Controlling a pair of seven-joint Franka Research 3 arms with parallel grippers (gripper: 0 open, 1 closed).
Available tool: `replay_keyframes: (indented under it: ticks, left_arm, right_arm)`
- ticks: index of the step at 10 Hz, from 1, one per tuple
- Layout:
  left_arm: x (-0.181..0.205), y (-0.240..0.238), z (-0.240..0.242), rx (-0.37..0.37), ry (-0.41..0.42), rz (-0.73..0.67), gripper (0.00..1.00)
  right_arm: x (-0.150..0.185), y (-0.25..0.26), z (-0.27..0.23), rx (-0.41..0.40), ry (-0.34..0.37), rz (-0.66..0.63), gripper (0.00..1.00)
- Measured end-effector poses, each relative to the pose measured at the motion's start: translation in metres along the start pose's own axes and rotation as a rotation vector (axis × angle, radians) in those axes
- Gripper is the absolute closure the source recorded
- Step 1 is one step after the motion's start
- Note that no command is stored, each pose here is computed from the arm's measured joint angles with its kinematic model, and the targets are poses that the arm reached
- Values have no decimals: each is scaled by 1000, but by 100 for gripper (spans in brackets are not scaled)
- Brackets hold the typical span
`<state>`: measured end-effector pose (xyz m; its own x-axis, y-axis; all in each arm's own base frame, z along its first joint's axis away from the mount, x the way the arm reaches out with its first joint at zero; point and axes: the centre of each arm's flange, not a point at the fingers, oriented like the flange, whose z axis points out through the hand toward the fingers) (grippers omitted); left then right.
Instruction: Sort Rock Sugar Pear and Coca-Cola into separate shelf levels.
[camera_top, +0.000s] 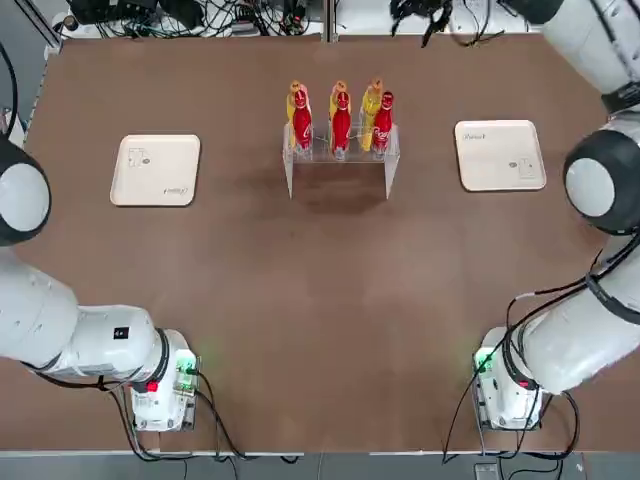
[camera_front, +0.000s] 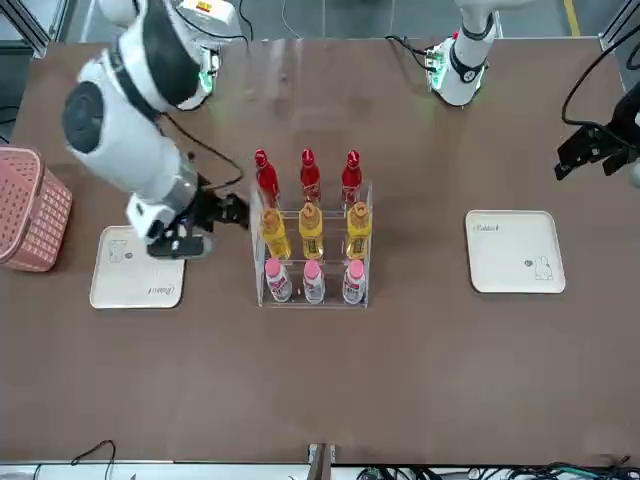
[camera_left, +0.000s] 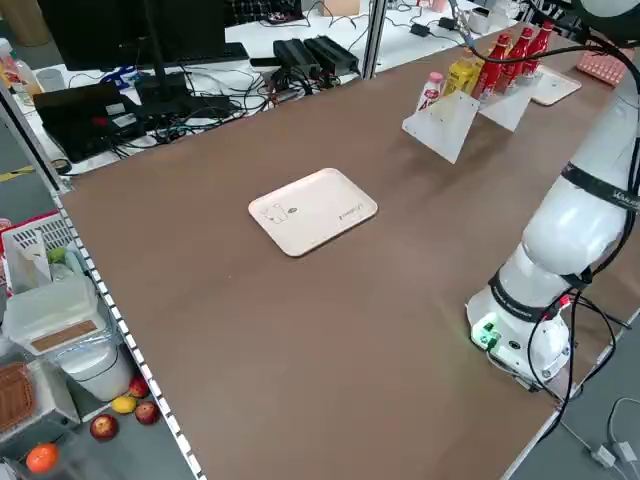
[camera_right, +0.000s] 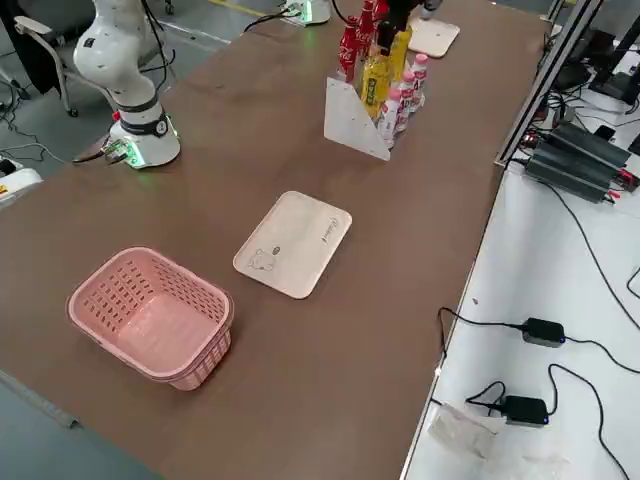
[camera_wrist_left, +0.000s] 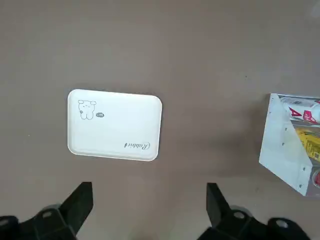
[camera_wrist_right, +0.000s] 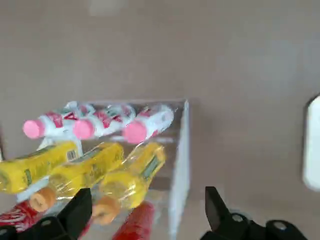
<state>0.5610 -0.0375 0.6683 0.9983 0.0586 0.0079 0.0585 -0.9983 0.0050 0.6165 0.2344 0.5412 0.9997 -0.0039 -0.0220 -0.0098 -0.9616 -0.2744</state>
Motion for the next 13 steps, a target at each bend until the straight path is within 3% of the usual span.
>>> replay_keyframes:
  ticks: [2,6,9,13]
  left_arm:
    - [0,0,0,0,0,0,0]
    - [0,-1,1,0,-2,-2,0]
    - [0,-1,1,1,-3,-2,0]
    - [0,-1,1,1,-3,-1,0]
  right_arm:
    - [23,76,-20,-32,28,-86,0]
    - [34,173,-62,-204,78,-121,0]
    - [-1,232,-138,-239,97,-102,0]
    - [-38,239,-159,-244,-5,6,0]
